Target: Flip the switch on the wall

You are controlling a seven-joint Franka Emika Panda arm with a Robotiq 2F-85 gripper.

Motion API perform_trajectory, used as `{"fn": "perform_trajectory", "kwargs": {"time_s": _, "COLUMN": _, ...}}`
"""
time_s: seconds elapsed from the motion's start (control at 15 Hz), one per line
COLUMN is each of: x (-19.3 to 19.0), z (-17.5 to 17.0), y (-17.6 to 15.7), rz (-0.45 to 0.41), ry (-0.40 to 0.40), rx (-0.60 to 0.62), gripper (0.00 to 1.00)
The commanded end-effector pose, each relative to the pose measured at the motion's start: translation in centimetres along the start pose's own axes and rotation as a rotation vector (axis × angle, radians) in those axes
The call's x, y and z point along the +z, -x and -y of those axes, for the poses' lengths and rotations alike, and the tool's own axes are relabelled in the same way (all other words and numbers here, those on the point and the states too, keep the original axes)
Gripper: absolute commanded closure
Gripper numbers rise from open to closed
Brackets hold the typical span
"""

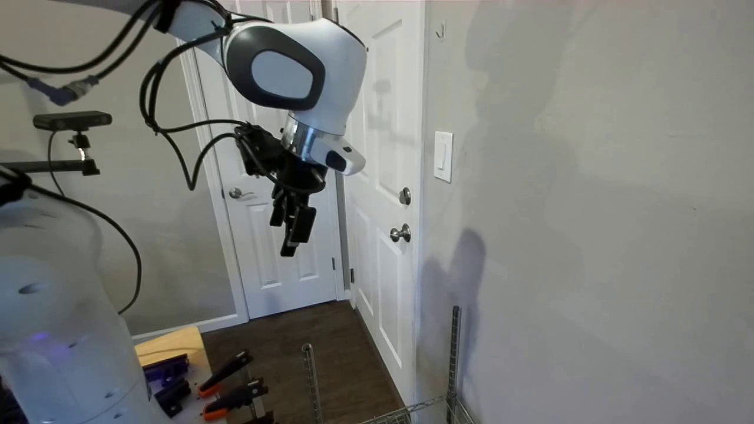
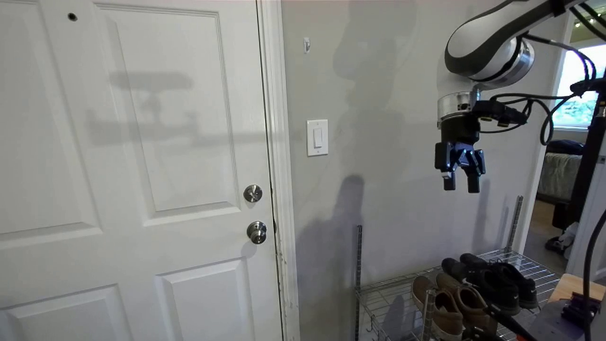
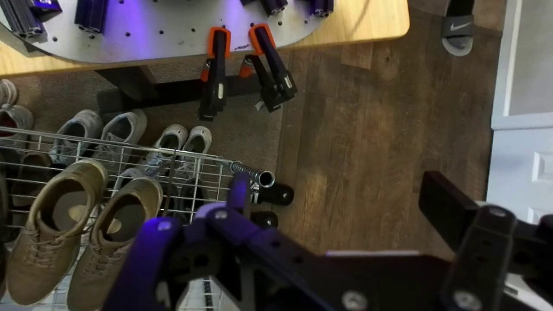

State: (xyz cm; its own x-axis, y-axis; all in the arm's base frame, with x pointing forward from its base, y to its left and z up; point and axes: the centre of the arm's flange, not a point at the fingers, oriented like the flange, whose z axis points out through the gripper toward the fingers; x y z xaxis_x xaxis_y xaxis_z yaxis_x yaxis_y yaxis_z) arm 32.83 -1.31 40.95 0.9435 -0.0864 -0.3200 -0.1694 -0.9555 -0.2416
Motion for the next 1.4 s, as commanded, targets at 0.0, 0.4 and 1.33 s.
{"fn": "perform_trajectory", "kwargs": {"time_s": 0.0, "x": 3.2, "z": 2.5, "y": -2.3, "rz": 0.062, "ry": 0.025, "rx": -0.125, "gripper": 0.00}}
{"fn": "perform_trajectory", "kwargs": {"time_s": 0.4, "x": 6.4, "z": 5.8, "y": -5.7, "rz": -0.136, "ry": 0.056, "rx": -0.213, "gripper": 0.00}}
{"fn": "perform_trajectory", "kwargs": {"time_s": 1.33, "x": 4.9, "z": 6.9, "y": -7.5, "rz": -0.675, "ry": 0.020, "rx": -0.188, "gripper": 0.00}}
